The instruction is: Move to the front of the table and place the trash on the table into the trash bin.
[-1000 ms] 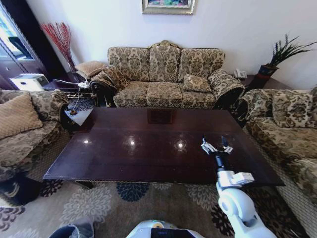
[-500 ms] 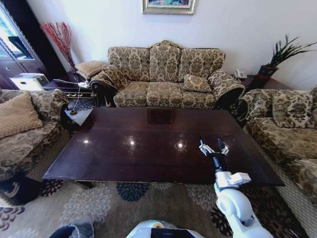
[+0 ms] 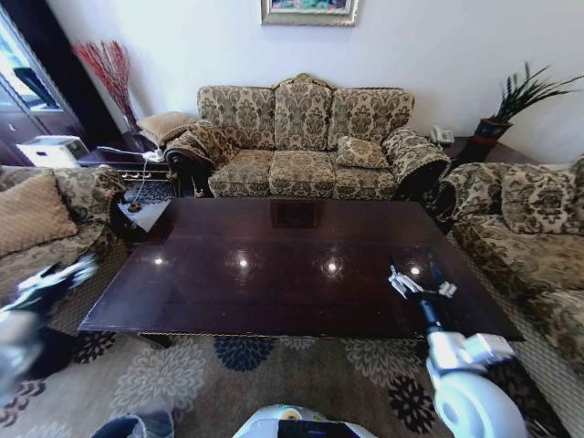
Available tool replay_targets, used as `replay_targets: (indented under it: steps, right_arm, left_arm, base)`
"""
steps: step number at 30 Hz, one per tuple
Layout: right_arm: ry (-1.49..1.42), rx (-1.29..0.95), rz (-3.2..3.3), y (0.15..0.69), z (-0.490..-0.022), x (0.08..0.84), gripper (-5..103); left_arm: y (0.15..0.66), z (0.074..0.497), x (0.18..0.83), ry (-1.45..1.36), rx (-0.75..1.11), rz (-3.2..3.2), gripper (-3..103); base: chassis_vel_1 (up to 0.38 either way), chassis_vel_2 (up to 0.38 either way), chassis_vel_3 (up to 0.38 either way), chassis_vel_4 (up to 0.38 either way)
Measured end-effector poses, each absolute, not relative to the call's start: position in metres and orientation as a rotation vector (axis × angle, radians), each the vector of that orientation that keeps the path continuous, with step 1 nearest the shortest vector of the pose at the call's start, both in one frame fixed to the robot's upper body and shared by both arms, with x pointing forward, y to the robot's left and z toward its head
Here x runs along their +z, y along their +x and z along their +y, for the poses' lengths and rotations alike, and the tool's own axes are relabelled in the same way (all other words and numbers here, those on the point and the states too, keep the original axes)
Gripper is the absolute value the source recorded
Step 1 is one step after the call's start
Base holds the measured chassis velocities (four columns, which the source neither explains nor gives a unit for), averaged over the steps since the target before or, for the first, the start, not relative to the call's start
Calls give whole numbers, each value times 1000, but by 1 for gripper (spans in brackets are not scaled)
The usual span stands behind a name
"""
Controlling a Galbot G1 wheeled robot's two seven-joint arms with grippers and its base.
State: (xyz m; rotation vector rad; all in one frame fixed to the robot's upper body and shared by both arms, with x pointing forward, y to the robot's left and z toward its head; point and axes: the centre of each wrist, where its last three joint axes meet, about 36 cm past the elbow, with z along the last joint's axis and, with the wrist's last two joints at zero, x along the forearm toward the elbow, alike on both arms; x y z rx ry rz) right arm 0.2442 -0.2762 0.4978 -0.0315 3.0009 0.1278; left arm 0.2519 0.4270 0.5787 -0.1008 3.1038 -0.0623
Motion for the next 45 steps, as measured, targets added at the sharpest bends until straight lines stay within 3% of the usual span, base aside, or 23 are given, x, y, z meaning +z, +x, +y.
replay_targets:
  steps: [2, 4, 12, 24, 45]
  right_arm:
    - [-70, 103, 2993, 244, -278, 493, 100]
    - [-77, 41, 2991, 231, -276, 480, 100]
    - [-100, 36, 2966, 217, -241, 480, 100]
    - [-119, 87, 2943, 212, -223, 500, 100]
    - [-117, 87, 2944, 213, -223, 499, 100]
  left_arm:
    - [247, 413, 578, -77, -50, 3092, 100]
    - [245, 368, 570, 69, -87, 3087, 100]
    - [249, 322, 537, 183, -55, 3090, 100]
    - [233, 325, 558, 23, -82, 3097, 100]
    - [233, 326, 556, 14, -90, 3105, 100]
  base:
    - [0, 0, 0, 0]
    - [0, 0, 0, 0]
    - [0, 0, 0, 0]
    - [0, 0, 0, 0]
    - [0, 0, 0, 0]
